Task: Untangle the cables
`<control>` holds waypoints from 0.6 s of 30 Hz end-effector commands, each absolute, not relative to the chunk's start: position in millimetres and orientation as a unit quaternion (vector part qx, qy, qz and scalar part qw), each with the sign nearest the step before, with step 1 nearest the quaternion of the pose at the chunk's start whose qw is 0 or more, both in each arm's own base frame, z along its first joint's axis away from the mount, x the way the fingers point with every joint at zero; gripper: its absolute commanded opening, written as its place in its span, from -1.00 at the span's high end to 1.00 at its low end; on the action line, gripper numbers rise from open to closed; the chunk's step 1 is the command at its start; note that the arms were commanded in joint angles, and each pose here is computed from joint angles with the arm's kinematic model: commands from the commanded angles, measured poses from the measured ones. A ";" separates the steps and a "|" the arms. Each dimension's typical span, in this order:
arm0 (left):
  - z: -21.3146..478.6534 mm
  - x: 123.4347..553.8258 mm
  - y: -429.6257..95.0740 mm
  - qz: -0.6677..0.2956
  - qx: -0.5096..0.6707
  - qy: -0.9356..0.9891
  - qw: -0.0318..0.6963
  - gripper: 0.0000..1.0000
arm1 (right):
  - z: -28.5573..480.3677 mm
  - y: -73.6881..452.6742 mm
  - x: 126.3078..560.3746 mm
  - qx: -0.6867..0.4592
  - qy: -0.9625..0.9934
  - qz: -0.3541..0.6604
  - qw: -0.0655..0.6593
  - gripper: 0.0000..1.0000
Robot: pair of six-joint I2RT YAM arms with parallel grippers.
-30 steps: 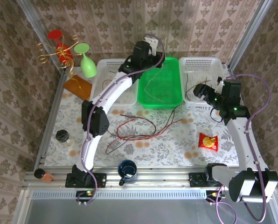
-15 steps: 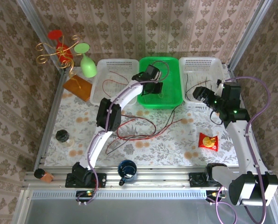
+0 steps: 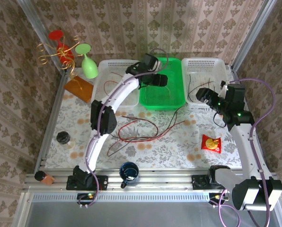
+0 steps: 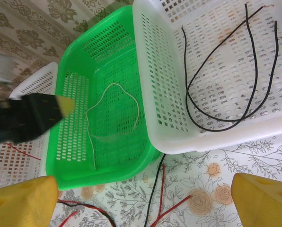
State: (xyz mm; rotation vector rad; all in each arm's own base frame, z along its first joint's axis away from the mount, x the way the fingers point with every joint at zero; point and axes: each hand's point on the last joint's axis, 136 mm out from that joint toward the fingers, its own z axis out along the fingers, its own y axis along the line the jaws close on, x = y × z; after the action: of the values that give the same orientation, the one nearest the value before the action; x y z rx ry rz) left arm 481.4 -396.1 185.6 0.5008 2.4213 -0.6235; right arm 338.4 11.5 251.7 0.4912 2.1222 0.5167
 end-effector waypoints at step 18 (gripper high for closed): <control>154.9 518.3 -195.9 -0.085 0.115 0.950 0.277 -0.59 | 246.9 24.1 335.5 0.197 0.853 0.241 0.419 -0.89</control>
State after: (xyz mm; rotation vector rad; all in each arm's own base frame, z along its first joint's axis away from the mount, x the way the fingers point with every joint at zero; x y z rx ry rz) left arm 507.7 -203.2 161.1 0.3468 2.5594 -0.1889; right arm 334.9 17.4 243.5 0.5112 2.1366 0.5682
